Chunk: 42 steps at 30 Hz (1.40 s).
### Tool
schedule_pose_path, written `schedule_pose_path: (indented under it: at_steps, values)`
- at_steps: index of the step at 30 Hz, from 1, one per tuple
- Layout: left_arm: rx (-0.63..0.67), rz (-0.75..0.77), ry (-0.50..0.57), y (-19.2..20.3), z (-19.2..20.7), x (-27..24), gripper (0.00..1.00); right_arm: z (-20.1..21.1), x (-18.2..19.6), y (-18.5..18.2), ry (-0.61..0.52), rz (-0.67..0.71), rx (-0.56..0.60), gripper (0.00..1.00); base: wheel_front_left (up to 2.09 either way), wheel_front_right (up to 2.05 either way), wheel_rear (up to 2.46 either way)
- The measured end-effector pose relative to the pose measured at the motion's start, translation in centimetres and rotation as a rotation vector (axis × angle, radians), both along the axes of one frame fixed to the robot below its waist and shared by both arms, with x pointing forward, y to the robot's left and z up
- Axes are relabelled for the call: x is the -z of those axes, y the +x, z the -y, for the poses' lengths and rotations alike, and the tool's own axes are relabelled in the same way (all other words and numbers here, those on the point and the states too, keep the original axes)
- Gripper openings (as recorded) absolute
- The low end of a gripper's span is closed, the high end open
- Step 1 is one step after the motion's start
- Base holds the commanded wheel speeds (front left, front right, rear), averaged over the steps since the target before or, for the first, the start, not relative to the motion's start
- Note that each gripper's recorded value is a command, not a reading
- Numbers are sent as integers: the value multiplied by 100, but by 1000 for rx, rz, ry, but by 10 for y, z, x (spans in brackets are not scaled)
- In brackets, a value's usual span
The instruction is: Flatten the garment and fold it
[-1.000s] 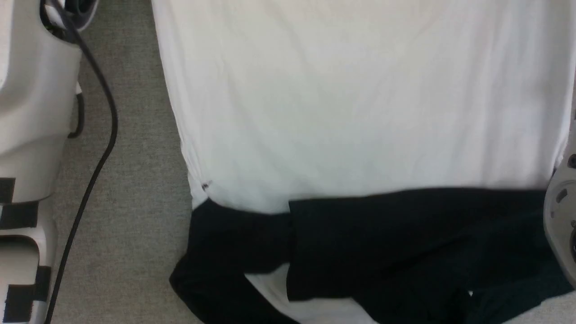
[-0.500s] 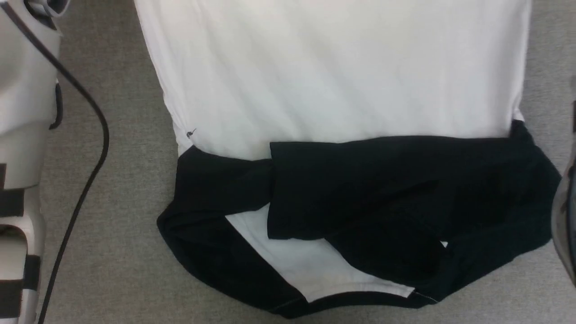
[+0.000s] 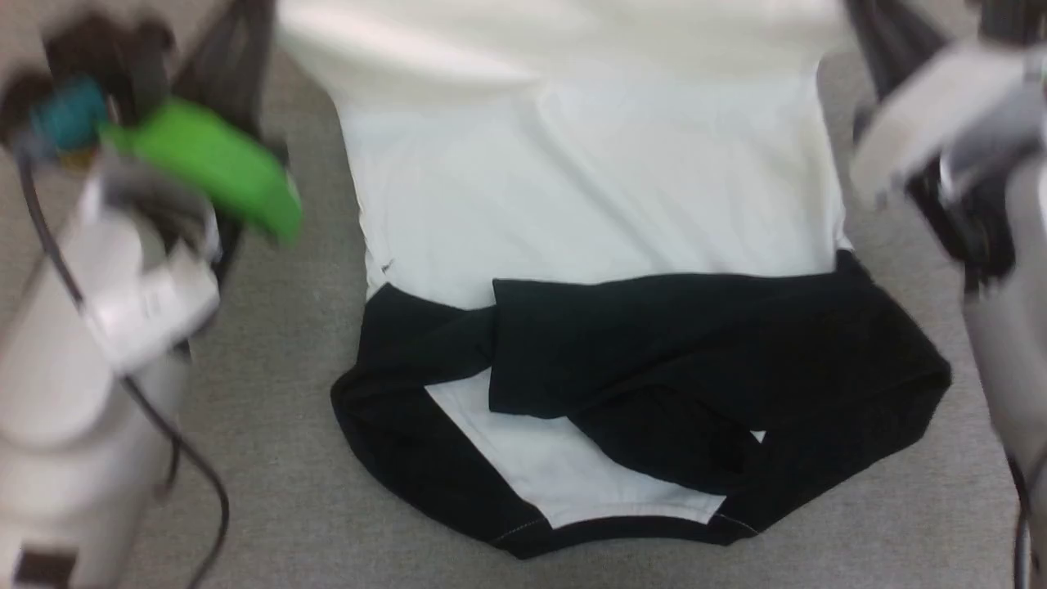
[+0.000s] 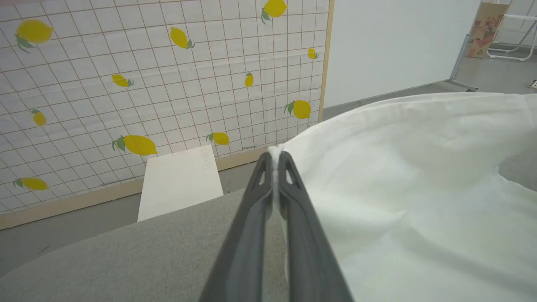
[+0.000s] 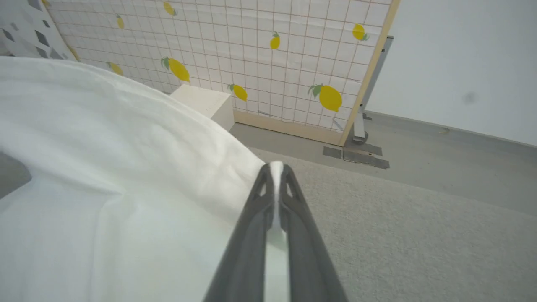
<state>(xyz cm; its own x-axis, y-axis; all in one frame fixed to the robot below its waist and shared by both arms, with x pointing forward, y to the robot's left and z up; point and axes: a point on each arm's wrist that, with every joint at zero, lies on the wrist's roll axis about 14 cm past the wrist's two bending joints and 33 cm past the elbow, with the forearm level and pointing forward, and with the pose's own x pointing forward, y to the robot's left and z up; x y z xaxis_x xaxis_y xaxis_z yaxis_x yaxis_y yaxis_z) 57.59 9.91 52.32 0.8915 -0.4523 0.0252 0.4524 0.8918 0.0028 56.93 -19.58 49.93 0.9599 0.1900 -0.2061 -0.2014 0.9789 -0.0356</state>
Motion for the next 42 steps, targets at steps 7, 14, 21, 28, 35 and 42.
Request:
schedule_pose_path:
  at_steps: [7, 14, 21, 28, 35, 42]
  values:
    - [1, -188, -76, -101, -5, 26, 0, 16, 0, -89, 92, -53, 44, 0, 0, 0, 0]
    - [-42, -380, -128, -177, -14, 49, 0, 39, 12, -166, 106, -162, 142, 0, 0, 0, 0]
    - [-60, -520, -175, -230, -15, 74, 0, 39, 36, -214, 94, -278, 195, 0, 0, 0, 0]
    - [-43, -631, -170, -260, -9, 100, 0, 41, 69, -239, 70, -402, 239, 0, 0, 0, 0]
    - [-41, -719, -144, -273, -5, 129, 23, 38, 108, -258, 81, -536, 261, 0, 0, 0, 0]
    - [-87, -702, -154, -267, -10, 136, 100, 39, 113, -263, 115, -564, 288, 100, 0, 0, 0]
